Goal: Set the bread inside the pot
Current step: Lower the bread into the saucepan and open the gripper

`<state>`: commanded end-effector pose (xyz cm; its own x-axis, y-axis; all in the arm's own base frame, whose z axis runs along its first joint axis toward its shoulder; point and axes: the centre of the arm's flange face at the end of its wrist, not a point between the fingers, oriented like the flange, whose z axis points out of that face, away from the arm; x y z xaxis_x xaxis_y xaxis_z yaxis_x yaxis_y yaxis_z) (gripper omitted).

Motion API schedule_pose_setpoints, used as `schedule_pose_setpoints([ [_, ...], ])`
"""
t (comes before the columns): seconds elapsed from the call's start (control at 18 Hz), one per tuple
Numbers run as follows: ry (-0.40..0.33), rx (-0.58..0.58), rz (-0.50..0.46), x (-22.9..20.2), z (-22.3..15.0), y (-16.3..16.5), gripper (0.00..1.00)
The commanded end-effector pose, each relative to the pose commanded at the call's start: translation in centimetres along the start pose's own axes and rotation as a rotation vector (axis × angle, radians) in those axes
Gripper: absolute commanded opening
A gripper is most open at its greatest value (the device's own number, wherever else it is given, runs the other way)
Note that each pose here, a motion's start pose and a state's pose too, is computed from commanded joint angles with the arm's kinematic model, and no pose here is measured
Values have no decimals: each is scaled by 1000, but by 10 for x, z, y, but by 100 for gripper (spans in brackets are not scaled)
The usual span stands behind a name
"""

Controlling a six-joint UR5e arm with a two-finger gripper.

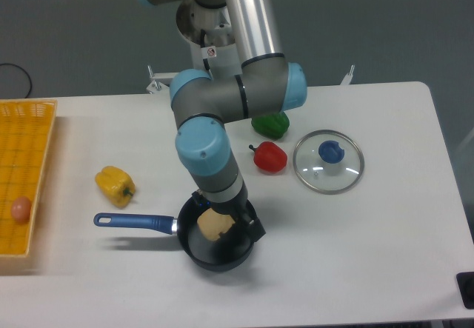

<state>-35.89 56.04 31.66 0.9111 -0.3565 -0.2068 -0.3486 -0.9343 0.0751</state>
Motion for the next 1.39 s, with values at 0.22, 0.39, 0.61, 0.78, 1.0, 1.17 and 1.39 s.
schedule_pose_setpoints([
  [0.22,9,-8,3,1,8,-2,100],
  [0.39,8,0,7,1,5,-3,100],
  [0.61,46,33,22,6,17,-11,100],
  [0.78,73,47,39,14,28,-22,100],
  [1.0,80,45,40,15,32,-23,100],
  [1.17,77,46,40,15,29,-23,100],
  [1.39,76,47,40,15,28,-23,100],
])
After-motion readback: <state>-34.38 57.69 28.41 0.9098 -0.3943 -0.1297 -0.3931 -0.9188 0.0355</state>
